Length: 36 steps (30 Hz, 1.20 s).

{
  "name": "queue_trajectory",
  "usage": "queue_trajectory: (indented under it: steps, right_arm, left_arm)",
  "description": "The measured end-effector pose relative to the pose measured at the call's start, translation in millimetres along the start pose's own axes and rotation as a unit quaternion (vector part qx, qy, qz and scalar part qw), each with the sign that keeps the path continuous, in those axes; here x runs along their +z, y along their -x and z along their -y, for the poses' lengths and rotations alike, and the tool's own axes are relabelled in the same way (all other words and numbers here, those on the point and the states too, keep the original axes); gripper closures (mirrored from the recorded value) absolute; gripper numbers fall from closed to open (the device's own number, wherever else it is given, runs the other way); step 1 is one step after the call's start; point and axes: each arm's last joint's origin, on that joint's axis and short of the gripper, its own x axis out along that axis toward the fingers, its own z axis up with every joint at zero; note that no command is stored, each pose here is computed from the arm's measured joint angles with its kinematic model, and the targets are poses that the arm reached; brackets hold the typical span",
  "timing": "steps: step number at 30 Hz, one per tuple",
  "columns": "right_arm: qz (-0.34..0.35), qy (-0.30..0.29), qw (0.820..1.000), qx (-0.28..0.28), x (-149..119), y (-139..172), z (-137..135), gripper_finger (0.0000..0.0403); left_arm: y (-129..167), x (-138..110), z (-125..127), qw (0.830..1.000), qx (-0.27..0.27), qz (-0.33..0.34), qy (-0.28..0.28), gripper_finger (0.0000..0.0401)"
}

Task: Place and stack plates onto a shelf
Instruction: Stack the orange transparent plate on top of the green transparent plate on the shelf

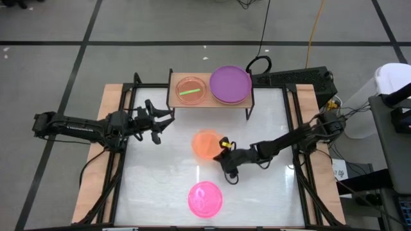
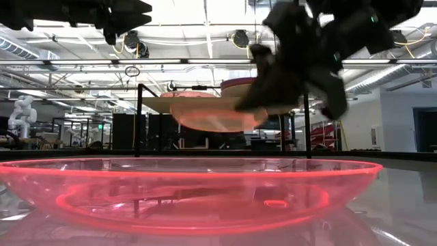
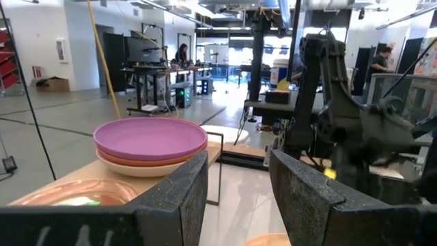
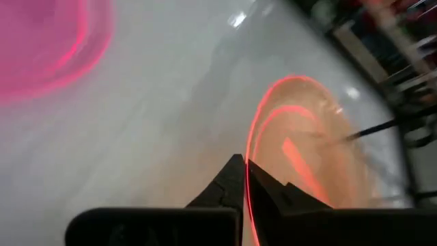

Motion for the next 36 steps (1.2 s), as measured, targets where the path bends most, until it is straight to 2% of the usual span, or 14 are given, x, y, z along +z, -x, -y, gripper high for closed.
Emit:
queue_trajectory:
  steps: [5,12,16,22,30,36]
  right_arm:
    - [0.068,0.001,0.996,-0.054,19.2,20.6,26.2,0.0403]
    - [0.100,-0.006,0.988,-0.114,22.8,35.4,58.7,0.0403]
    - [0.102,-0.018,0.985,-0.138,21.8,35.8,75.4,0.0403]
    - [0.098,-0.023,0.982,-0.158,31.0,37.0,97.8,0.0403]
    - [0.102,-0.027,0.979,-0.177,57.2,43.8,129.4,0.0403]
    - [0.091,-0.037,0.976,-0.194,61.5,48.4,151.7,0.0403]
  left_arm:
    - [0.0,0.6,0.0,1.000,0.000,0.003,0.009,0.0238]
    - [0.4,5.8,0.9,0.999,-0.003,0.029,0.021,0.0238]
    - [3.2,9.3,3.9,0.999,-0.014,0.035,0.012,0.0238]
    - [28.6,32.7,5.1,0.994,-0.040,0.100,-0.009,0.0238]
    - [48.5,37.8,3.6,0.993,-0.065,0.100,0.004,0.0238]
    - [49.7,37.9,4.6,0.993,-0.069,0.100,-0.006,0.0238]
